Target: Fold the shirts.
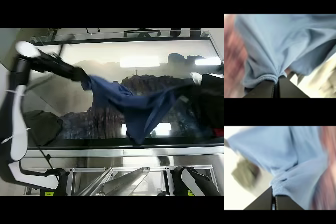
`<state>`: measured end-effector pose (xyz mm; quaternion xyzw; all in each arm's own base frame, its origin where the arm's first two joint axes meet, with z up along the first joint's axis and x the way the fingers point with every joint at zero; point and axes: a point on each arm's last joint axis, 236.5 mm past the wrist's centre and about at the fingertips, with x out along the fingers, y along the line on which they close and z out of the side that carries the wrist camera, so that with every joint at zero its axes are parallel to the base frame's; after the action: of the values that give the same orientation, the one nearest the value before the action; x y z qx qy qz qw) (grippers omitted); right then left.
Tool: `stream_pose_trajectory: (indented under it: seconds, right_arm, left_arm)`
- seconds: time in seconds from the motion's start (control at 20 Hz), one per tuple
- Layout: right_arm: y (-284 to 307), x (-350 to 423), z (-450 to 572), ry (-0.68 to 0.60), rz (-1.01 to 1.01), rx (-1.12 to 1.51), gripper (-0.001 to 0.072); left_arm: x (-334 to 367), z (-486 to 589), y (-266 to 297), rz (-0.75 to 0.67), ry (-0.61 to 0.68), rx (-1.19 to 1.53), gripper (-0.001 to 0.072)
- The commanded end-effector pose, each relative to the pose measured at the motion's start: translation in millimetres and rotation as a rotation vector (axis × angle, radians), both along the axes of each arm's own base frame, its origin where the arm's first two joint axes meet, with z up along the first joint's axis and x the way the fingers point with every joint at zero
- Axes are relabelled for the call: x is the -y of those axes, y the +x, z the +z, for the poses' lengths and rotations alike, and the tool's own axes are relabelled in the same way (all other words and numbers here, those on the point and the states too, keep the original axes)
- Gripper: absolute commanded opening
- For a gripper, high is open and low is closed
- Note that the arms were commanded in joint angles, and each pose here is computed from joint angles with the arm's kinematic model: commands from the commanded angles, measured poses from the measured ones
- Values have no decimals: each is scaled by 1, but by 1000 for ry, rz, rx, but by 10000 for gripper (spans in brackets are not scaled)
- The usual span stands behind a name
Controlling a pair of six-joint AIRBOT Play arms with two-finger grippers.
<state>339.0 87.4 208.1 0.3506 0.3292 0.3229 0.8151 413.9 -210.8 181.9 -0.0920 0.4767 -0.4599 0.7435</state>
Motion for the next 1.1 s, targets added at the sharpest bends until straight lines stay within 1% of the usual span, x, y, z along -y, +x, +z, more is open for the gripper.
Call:
stream_pose_trajectory:
  seconds: [0.0, 0.05, 0.1, 0.15, 0.3, 0.45, 0.55, 0.6, 0.75, 0.9, 1.0, 1.05]
  right_arm:
    - [-38, 3, 192, -27, 20, 488, 19]
    - [-51, 2, 225, -66, 10, 583, 18]
    - [-65, -2, 253, -109, 2, 667, 18]
    - [-79, -7, 275, -152, -9, 738, 18]
    - [-106, -20, 315, -281, -64, 891, 19]
    - [-102, -12, 323, -379, -143, 934, 18]
    - [-83, 6, 310, -406, -169, 878, 18]
    - [-70, 12, 301, -397, -161, 844, 19]
    - [-7, 26, 233, -388, -99, 641, 19]
    - [78, 37, 107, -464, -68, 342, 19]
    - [125, 50, 0, -512, -77, 112, 19]
    - [142, 56, -55, -518, -70, 8, 20]
  left_arm:
    - [-6, 229, -83, -122, -489, 396, 29]
    - [-15, 270, -112, -147, -574, 489, 29]
    - [-24, 302, -141, -158, -632, 563, 29]
    - [-32, 320, -163, -158, -648, 625, 30]
    - [-47, 343, -194, -63, -592, 760, 30]
    - [-65, 350, -187, 79, -575, 862, 32]
    - [-80, 340, -164, 146, -571, 857, 32]
    - [-87, 326, -144, 178, -558, 822, 32]
    - [-89, 255, -64, 203, -499, 615, 32]
    - [-81, 136, 25, 230, -353, 361, 33]
    - [-77, 44, 68, 236, -276, 177, 33]
    - [-75, 2, 82, 233, -257, 93, 39]
